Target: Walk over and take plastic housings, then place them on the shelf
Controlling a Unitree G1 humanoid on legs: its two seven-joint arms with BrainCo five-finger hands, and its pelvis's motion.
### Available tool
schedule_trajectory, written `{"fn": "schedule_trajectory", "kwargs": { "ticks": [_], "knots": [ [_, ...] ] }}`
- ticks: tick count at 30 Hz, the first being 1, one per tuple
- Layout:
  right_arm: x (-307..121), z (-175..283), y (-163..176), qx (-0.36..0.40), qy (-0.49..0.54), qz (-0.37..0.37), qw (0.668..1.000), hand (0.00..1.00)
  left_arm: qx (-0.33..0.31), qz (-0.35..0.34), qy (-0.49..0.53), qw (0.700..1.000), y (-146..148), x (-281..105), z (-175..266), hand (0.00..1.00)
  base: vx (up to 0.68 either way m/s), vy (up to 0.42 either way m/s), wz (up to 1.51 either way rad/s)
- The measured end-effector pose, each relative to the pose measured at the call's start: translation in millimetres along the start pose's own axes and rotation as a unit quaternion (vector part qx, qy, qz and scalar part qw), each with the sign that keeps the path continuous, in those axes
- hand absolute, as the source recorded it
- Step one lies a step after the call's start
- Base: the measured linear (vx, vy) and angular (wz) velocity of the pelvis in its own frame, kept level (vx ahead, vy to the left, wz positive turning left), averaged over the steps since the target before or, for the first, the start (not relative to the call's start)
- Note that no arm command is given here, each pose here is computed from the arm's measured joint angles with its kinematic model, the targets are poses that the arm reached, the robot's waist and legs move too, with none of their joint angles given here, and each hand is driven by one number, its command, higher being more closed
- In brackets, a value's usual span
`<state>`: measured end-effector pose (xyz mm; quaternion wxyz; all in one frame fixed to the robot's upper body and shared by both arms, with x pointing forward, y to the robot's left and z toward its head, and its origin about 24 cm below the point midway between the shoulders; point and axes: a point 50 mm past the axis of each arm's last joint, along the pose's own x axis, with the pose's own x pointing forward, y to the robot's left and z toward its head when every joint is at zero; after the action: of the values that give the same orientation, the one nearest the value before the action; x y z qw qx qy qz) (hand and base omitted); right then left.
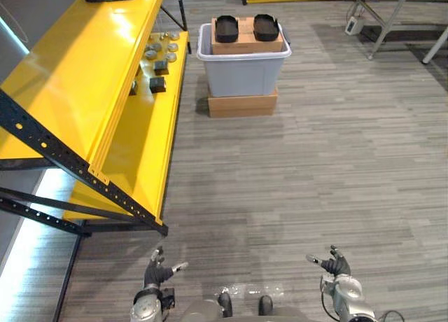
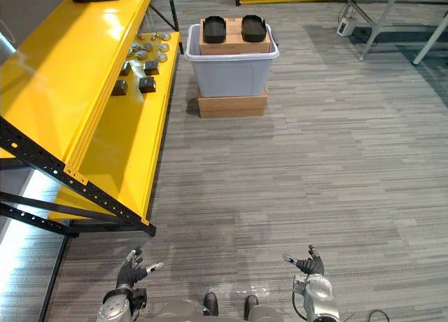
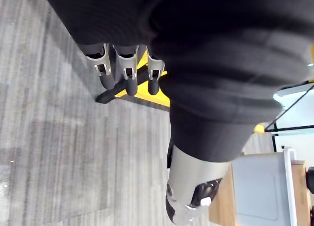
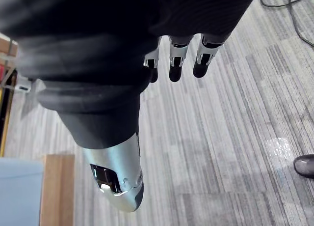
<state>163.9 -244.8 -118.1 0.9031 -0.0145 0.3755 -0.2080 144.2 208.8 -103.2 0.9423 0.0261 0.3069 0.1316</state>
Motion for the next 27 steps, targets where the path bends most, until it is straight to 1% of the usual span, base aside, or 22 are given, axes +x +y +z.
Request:
{"fn": "schedule_trajectory", "kwargs": {
  "ticks": [3,5,7,9,11,16,19,23,27],
  "knots": [
    [2.6,8.1,3.4,0.001,-0.010,0.005,1.000,0.00,0.003,0.008,0.001,1.000,2.7,0.4,0.2,0.00,0.39,0.031,0.16],
    [8.1,29.6,13.1,-0.004,-0.039,0.019,0.999,0.00,0.002,0.010,-0.004,1.000,1.7,2.5,3.7,0.00,0.51,-0.054,0.09],
    [9.6,37.9,15.0,-0.002,-0.051,0.020,0.998,0.00,0.002,0.009,-0.018,1.000,0.2,7.6,12.6,0.00,0.42,-0.104,0.19],
    [8.8,33.7,11.8,-0.004,-0.046,0.011,0.999,0.00,0.004,0.017,-0.021,1.000,1.3,9.4,15.0,0.00,0.62,-0.229,0.49],
    [9.6,36.5,9.4,-0.006,-0.050,0.008,0.999,0.00,-0.002,0.009,-0.021,1.000,-6.1,10.9,16.1,0.00,0.63,-0.295,0.27],
    [8.2,36.6,22.1,-0.014,-0.052,0.028,0.998,0.00,-0.011,0.011,-0.004,1.000,-8.1,8.5,7.6,0.00,0.69,-0.341,0.03],
    [8.6,38.6,23.9,-0.004,-0.054,0.023,0.998,0.00,-0.026,0.018,0.000,0.999,-5.5,7.2,5.6,0.00,0.55,-0.190,-0.36],
    [13.2,51.3,30.4,-0.009,-0.063,0.029,0.998,0.00,-0.040,0.047,0.008,0.998,8.2,2.5,-1.3,0.00,0.54,-0.015,-0.64],
    [13.2,49.2,28.2,-0.022,-0.062,0.029,0.997,0.00,-0.053,0.044,0.019,0.997,1.0,-0.6,-7.0,0.00,0.51,0.135,-0.34]
  ]
}}
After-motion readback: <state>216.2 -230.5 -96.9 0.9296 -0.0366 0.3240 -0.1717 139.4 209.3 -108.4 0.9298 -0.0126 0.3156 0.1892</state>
